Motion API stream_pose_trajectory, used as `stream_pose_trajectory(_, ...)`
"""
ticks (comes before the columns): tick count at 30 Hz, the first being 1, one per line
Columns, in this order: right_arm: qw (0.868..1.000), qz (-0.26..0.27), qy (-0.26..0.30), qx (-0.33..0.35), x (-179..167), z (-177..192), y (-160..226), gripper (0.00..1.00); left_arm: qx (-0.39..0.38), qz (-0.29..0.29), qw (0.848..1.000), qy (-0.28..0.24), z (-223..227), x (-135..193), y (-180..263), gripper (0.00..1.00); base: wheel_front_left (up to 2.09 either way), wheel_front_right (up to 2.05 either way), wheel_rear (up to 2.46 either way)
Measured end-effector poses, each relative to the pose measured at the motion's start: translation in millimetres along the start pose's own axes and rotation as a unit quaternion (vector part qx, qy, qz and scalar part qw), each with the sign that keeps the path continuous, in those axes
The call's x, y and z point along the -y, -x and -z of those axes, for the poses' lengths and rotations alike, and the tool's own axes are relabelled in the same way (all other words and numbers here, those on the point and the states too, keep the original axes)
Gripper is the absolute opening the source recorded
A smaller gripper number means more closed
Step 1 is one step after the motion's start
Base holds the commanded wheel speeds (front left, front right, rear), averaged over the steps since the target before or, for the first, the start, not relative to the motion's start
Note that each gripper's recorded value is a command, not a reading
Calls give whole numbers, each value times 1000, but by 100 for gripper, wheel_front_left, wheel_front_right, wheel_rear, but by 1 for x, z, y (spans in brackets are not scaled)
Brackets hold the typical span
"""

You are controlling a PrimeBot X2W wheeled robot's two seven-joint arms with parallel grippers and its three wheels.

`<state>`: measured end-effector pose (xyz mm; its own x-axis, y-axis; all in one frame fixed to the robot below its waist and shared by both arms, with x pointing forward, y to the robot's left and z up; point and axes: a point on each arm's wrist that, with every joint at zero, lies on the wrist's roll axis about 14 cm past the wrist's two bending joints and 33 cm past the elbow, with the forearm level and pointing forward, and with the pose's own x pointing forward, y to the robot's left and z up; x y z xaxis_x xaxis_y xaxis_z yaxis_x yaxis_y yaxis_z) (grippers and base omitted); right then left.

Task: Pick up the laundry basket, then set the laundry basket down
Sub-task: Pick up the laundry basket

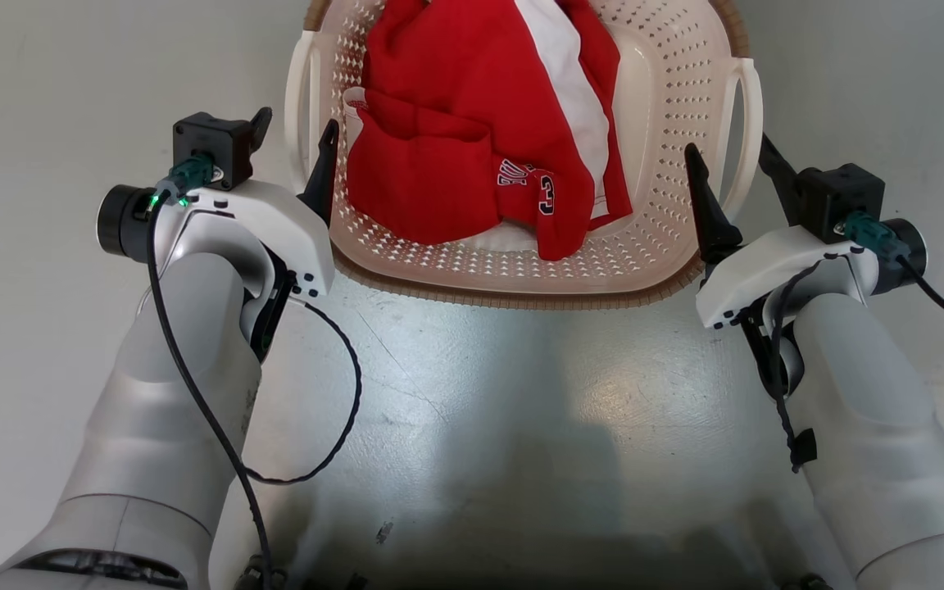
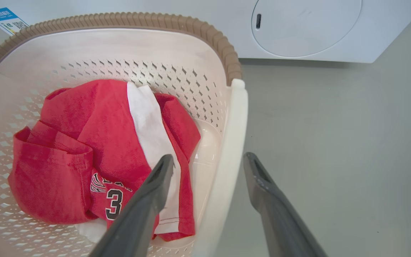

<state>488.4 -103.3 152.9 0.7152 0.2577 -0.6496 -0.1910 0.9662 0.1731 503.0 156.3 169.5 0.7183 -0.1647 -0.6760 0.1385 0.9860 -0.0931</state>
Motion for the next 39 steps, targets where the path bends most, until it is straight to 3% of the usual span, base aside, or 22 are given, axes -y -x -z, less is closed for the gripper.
stream_pose_trajectory(37,1000,8,-7,-7,10,5,-4,100,-19,30,998,-44,5,10,-20,99,0,0,0)
stream_pose_trajectory(38,1000,7,-7,-7,9,5,-4,98,-19,30,998,-44,5,10,-20,56,0,0,0)
stream_pose_trajectory(39,1000,5,-7,-7,8,5,-4,26,-21,29,998,-42,6,10,-19,0,0,0,0)
